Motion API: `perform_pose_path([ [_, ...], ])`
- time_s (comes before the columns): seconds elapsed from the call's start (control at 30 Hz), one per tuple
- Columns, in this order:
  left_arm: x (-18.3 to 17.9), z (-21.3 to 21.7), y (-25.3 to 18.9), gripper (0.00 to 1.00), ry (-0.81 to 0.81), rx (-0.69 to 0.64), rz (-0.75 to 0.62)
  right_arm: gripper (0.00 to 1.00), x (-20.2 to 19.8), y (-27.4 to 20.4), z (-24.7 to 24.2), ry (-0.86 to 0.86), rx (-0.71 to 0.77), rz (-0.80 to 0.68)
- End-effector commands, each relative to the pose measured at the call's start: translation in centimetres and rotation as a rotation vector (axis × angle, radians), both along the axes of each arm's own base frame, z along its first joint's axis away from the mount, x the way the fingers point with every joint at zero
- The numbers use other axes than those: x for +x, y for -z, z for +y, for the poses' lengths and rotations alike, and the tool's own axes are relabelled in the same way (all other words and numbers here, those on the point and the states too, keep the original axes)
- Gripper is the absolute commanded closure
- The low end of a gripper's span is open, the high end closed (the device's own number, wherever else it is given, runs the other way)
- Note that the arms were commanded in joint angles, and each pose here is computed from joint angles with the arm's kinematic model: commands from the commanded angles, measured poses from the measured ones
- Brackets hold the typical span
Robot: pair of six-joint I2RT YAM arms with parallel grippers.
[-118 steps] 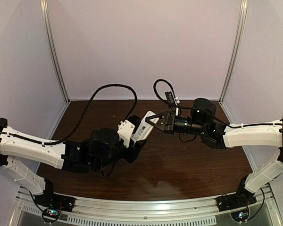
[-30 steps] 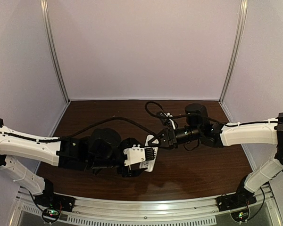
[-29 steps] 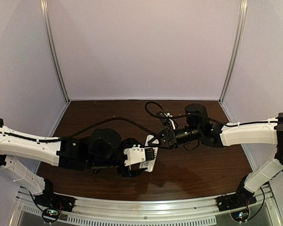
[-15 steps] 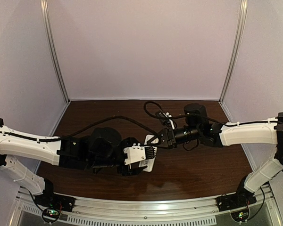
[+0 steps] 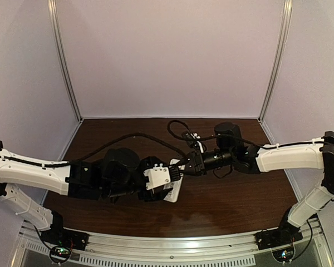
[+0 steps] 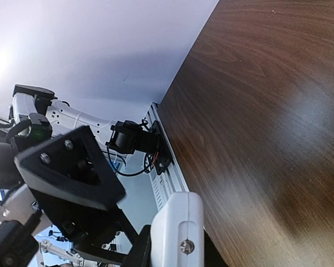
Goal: Load the batteries into the remote control
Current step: Remove the battery cover from the remote control.
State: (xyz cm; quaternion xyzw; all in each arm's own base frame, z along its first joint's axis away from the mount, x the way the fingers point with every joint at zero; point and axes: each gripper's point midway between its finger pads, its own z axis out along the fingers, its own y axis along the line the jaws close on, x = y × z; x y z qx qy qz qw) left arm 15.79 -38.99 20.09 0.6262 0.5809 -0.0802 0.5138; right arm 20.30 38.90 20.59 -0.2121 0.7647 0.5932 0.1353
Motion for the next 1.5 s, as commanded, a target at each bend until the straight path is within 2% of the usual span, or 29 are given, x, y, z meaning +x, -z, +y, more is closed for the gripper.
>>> perform_pose_path([
  [0.0,2.6,0.9,-5.3,0.23,-0.108,-0.180,-0.096,1.00,-0.5,0.6,0.4,-0.023,-0.043,-0.002],
  [0.2,2.6,1.5,-5.5,0.23,-0.107,-0.187,-0.085,1.00,1.2,0.8,-0.5,0.051,-0.074,-0.024],
  [0.3,1.2,1.5,-4.0,0.22,-0.026,-0.151,-0.053,1.00,1.7,0.5,-0.8,0.057,-0.075,-0.017],
  [0.5,-0.9,0.7,-2.4,0.16,0.104,-0.103,0.006,1.00,1.4,0.6,-0.5,0.035,-0.074,0.005],
  [0.67,-1.2,0.0,-1.3,0.05,0.133,-0.068,0.029,1.00,1.4,0.4,-0.5,0.034,-0.066,0.013],
  [1.47,0.3,-0.5,0.4,0.10,0.073,-0.002,0.001,1.00,0.5,-0.4,0.0,0.003,-0.024,0.033],
])
